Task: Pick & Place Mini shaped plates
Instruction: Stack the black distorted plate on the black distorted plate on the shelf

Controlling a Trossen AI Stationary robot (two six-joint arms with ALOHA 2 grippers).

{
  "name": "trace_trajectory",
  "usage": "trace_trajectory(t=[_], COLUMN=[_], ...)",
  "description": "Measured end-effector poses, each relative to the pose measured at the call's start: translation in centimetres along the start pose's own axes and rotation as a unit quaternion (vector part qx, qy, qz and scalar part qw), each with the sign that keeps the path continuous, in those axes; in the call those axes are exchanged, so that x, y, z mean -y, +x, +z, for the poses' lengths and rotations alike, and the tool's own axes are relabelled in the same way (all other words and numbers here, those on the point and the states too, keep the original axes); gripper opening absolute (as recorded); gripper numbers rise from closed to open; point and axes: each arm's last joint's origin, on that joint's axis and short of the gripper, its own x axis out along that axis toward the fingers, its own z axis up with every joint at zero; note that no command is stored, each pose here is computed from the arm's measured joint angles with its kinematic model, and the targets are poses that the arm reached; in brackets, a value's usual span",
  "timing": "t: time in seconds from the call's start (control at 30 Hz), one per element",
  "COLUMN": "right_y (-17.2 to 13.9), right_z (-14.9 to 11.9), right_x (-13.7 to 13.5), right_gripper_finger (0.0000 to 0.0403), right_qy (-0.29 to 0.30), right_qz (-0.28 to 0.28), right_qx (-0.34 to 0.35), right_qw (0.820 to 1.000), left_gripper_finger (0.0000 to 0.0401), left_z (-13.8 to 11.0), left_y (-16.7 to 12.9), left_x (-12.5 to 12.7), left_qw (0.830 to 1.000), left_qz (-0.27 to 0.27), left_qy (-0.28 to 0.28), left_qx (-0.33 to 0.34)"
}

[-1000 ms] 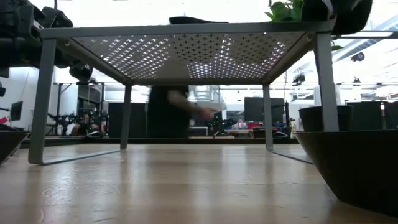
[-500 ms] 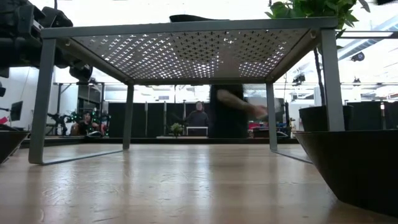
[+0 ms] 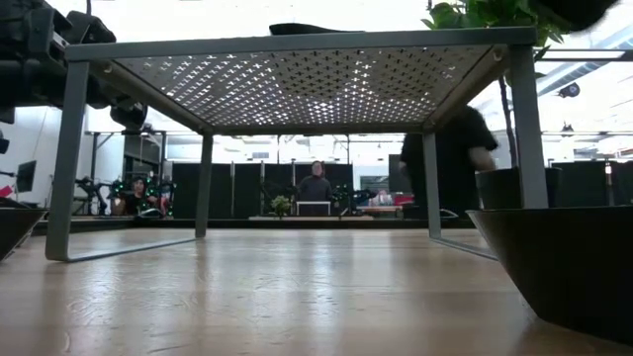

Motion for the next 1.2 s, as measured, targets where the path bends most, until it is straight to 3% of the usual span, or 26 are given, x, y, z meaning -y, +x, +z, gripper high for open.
trace_trajectory(t=[0.27,0.73,1.03,1.2], right_y=[2.8,3.4,3.2,3.0], right_z=[0.2,0.7,1.1,1.2], right_x=[0.3,0.3,0.1,0.0], right_gripper_finger=[0.0089,0.0085,0.0019,0.0009], right_qy=[0.008,-0.007,-0.015,-0.022], right_qz=[-0.047,-0.051,-0.047,-0.045], right_qx=[-0.01,0.017,0.019,0.018], right_qw=[0.999,0.999,0.999,0.999], left_gripper_finger=[0.0,0.0,0.0,0.0], left_z=[0.0,0.0,0.0,0.0], left_y=[0.0,0.0,0.0,0.0], left_x=[0.0,0.0,0.0,0.0], left_qw=[1.0,1.0,1.0,1.0], left_qz=[0.0,0.0,0.0,0.0], left_qy=[0.0,0.0,0.0,0.0], left_qx=[0.0,0.0,0.0,0.0])
